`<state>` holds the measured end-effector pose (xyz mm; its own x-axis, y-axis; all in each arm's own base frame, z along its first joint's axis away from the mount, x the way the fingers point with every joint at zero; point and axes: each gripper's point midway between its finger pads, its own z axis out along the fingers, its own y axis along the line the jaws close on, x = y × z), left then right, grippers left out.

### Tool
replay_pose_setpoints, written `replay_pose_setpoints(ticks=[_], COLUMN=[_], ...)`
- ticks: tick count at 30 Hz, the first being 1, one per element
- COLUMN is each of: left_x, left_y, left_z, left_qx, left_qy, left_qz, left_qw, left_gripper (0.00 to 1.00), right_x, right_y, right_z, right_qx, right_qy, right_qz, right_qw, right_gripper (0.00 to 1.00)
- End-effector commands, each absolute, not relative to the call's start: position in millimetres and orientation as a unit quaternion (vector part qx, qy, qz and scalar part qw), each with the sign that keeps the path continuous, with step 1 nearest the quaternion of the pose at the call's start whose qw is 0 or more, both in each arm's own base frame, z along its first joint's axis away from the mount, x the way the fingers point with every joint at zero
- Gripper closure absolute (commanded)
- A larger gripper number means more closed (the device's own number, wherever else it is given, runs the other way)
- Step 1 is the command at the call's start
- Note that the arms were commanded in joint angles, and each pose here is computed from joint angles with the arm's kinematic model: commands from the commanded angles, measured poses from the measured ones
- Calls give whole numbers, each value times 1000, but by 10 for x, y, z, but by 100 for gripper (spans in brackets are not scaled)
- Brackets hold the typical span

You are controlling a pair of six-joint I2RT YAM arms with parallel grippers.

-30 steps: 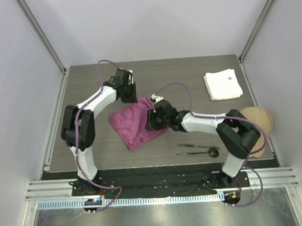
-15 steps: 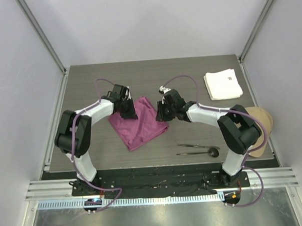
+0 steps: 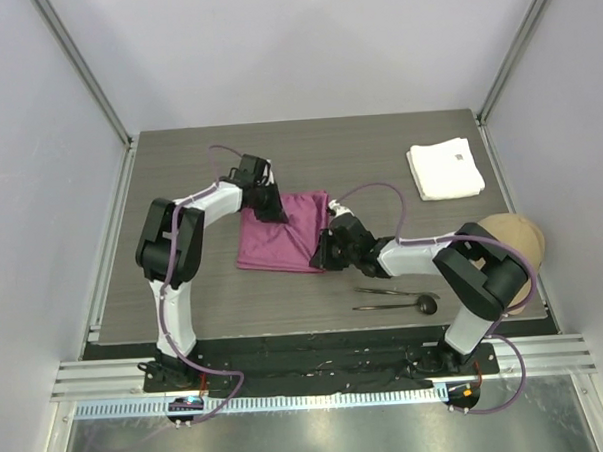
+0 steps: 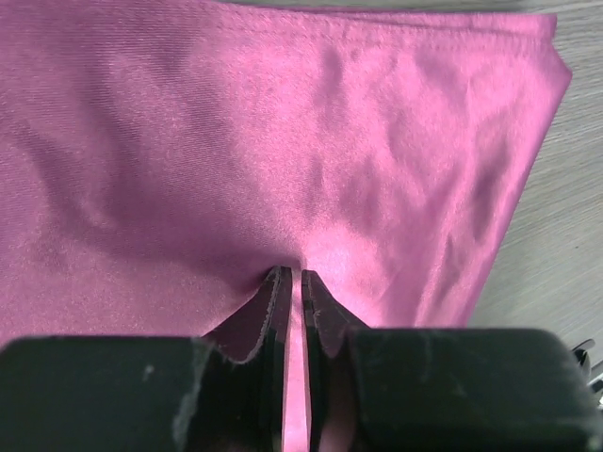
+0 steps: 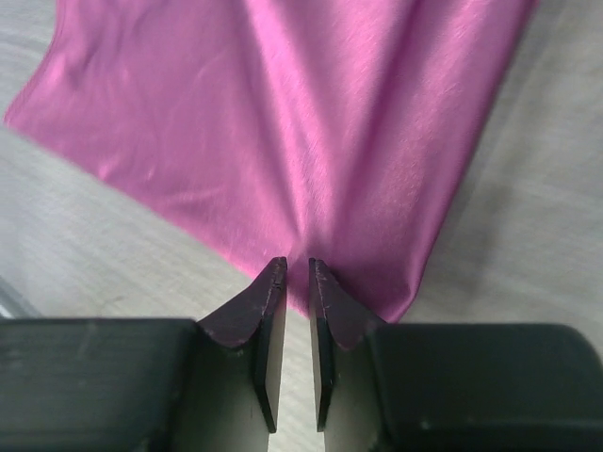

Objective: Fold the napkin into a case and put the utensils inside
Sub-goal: Rotate the lower triangle-folded napkin at the center of the board.

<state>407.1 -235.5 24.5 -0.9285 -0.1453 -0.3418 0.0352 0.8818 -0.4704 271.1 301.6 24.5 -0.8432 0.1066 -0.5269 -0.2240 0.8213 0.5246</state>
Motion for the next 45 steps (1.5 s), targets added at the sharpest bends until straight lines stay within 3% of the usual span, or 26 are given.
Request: replay_pose_setpoints(ticks=[1,4,7,10,13,20,27,45], left_x=[4162,4117,4045,3964,3843,3748,3861,3881], left_y=[-2281,-2184,-1955,-1736,-1498,-1161,-1204,-1140], left_z=[328,632,979,1237,1242,909,631,97], left_qx=[-16,-5,-12,-20,-21,-27,-35,-17], left_qy=[954,952,949,945,952,969,968,986], left_qz=[-216,-204,-183,-185,-204,-197,-204,-76], left_qw=[207,228,255,268,229,146,140,147], left_gripper=[86,75,52,48,48,56,50,54], right_x=[2642,2754,2844,2906,2934,2964,2883,2828], right_y=[3061,3074,3117,3137,3203,3376,3400,3403], right_z=[310,451,573,680,775,807,790,697], right_qx=[-3,-30,-49,-73,-101,-124,-130,-133], right_qy=[906,905,906,908,905,903,901,901], right_qz=[310,293,279,263,265,283,299,306], right_qw=[287,306,314,317,316,299,287,277], right_gripper=[78,74,69,59,51,51,51,52])
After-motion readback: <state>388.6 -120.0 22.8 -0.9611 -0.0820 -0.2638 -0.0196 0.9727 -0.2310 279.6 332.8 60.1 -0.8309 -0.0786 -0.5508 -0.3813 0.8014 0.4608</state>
